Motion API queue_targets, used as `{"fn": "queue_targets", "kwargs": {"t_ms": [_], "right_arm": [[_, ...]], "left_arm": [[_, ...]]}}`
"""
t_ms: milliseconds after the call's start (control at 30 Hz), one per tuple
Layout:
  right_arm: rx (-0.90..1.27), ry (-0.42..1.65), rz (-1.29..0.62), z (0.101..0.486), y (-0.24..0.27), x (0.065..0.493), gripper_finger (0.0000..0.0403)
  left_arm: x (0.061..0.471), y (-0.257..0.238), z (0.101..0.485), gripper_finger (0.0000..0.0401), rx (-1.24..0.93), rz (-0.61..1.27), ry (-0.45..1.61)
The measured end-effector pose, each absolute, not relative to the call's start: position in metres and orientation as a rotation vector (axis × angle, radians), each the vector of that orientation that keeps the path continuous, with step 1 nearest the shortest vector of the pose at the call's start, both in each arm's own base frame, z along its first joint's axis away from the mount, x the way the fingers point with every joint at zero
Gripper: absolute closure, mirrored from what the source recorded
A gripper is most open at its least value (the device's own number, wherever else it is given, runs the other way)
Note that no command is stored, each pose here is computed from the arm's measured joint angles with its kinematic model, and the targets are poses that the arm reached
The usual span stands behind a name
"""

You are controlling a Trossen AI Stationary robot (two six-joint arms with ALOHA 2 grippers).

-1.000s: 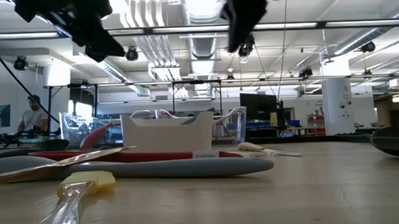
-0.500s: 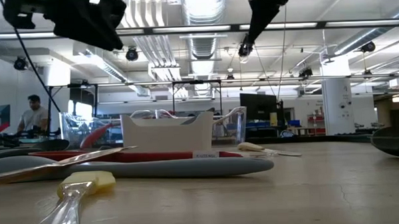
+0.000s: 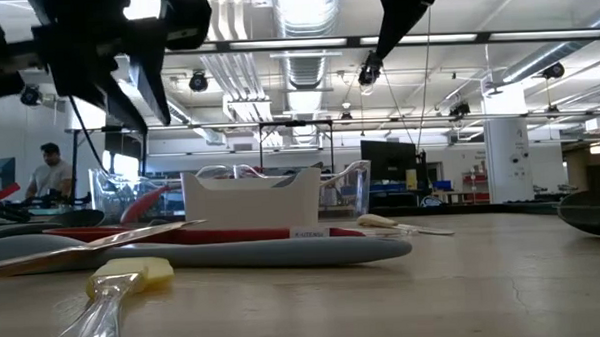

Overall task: Pick & Place Kitchen Items
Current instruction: Put the golden knife into the white bin

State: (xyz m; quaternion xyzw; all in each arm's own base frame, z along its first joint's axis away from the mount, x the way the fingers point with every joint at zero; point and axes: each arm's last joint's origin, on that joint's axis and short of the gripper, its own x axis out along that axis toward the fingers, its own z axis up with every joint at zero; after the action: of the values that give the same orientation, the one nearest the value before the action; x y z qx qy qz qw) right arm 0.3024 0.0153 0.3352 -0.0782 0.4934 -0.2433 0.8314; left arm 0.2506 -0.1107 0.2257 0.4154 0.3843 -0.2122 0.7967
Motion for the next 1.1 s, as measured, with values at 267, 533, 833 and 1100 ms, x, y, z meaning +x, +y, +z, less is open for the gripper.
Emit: {"fn": "queue_targets", "kwargs": {"t_ms": [267,533,833,1100], "right_arm": [[-0.159,1.044,-0.517,0.335,0.015,0.303,0.0331],[-0.158,1.043,-0.516,0.335,0.015,0.303,0.0328],[-0.157,1.037,-0.516,0.335,0.015,0.304,0.0333],[-0.158,1.035,-0.515,0.335,0.015,0.304,0.0321]], "left_arm": [[0.259,-0.118,0.199,0.0314,1.079,-0.576,0.884],[0.265,-0.132,0.184,0.0298,1.185,-0.648,0.898],[0.266,-0.138,0.187,0.0226,1.283,-0.630,0.873],[0.267,-0.139,0.176,0.0227,1.405,-0.740,0.880]]}}
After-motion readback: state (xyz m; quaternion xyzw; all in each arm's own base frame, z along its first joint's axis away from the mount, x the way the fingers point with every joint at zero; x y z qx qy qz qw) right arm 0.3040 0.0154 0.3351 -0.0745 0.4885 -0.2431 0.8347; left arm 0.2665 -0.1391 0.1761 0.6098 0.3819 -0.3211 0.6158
